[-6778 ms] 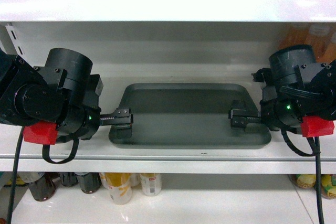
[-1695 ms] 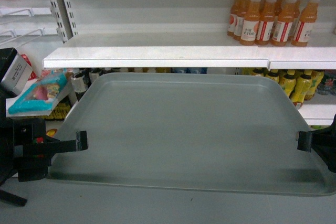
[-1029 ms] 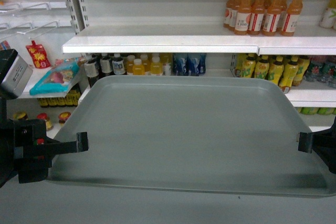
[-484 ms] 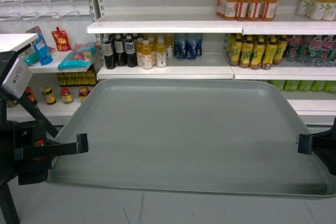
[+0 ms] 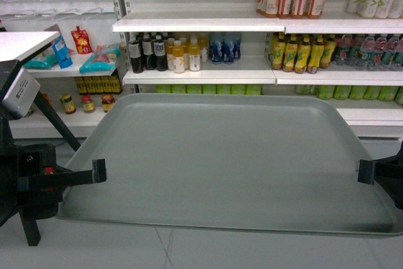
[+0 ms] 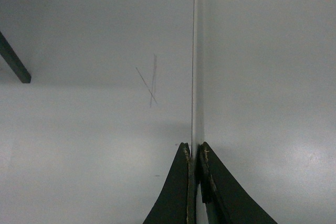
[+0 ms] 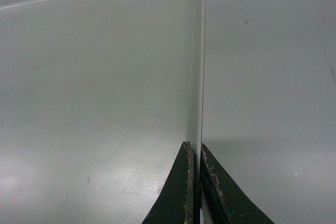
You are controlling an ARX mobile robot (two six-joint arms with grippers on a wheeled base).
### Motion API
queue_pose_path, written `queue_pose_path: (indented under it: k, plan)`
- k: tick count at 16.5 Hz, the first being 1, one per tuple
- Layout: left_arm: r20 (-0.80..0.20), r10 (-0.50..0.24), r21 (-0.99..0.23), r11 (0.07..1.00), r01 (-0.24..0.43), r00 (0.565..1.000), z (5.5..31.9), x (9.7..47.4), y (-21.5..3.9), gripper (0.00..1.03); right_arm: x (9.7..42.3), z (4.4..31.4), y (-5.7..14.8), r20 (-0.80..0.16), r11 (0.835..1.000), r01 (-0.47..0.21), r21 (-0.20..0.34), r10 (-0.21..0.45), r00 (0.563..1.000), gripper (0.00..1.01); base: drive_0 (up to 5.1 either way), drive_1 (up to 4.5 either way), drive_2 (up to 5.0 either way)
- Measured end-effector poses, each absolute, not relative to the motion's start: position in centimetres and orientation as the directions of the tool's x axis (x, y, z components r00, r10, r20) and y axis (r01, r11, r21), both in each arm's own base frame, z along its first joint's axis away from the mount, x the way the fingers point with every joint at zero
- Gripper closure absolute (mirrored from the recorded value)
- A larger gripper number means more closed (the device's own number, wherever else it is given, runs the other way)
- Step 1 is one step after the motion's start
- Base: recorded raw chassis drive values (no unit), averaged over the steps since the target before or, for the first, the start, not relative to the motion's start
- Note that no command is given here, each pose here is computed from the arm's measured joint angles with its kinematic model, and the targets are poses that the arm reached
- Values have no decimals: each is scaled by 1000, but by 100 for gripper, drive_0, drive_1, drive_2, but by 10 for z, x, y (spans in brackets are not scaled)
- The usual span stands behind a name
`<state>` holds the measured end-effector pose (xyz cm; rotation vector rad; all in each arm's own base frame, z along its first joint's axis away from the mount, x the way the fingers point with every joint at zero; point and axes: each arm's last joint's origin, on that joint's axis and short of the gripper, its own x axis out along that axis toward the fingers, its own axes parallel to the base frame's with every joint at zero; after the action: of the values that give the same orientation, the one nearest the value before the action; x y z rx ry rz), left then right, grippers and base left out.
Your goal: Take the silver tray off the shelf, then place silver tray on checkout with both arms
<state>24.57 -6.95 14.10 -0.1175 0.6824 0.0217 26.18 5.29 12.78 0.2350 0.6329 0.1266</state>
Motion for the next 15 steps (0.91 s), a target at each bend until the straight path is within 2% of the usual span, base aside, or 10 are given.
queue_pose_path:
  k: [5, 11, 15]
  plan:
    - [-624, -19, -103, 993, -58, 781, 142, 246, -70, 100, 262, 129, 53, -563, 966, -46, 256, 187, 805, 98, 7, -419, 433]
    - [-627, -18, -102, 993, -59, 779, 141, 245, -69, 100, 262, 129, 53, -564, 966, -45, 256, 187, 804, 98, 0, 0, 0]
    - [-628, -22, -102, 993, -55, 778, 141, 245, -70, 100, 262, 128, 53, -566, 965, -46, 257, 189, 802, 98, -483, 252, 252]
